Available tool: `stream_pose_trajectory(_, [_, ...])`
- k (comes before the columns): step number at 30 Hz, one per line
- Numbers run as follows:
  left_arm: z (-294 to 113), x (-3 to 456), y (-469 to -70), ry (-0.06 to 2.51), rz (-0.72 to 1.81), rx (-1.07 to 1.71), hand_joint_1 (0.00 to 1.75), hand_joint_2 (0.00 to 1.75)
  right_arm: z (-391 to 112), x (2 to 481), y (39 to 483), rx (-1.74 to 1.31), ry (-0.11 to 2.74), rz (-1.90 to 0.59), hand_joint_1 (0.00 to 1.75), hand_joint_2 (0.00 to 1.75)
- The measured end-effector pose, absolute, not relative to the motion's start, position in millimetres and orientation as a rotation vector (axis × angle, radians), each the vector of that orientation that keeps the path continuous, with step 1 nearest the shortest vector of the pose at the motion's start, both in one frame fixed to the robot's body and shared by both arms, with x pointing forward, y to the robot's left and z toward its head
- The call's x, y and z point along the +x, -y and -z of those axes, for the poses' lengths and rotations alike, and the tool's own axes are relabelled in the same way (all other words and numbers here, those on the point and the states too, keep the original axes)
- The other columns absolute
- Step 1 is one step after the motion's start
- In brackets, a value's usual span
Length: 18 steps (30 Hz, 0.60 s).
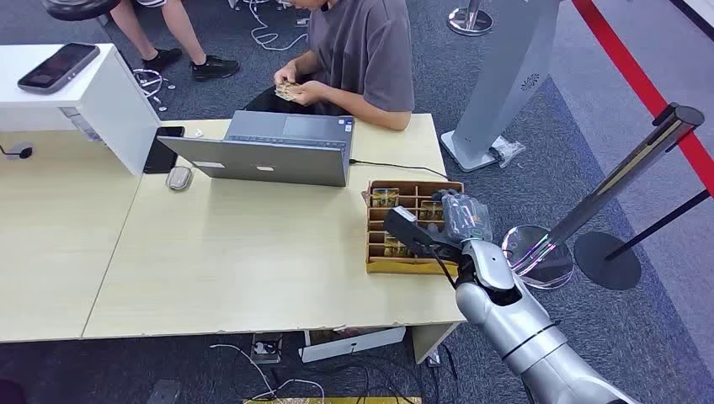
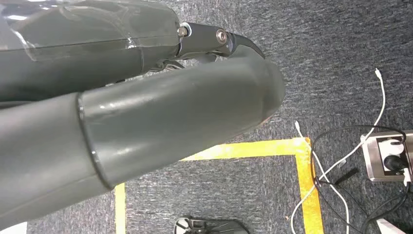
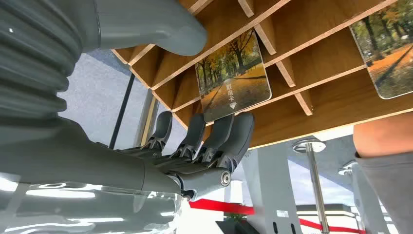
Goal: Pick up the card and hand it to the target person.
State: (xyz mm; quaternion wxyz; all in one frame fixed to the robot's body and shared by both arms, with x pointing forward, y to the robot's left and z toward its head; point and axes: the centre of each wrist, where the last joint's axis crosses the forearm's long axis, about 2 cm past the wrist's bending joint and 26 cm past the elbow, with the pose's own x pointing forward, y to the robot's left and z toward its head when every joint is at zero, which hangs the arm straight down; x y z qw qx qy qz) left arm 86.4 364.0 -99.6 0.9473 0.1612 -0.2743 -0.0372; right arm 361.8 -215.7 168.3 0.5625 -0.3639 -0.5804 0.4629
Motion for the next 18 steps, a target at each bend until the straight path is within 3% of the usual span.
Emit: stream_pose_trajectory(18, [99.6, 86.4, -363.9, 0.559, 0.077, 0.328, 0.00, 0.00, -168.2, 361.8, 216.8, -0.869, 1.375, -1.070, 0.96, 1.75])
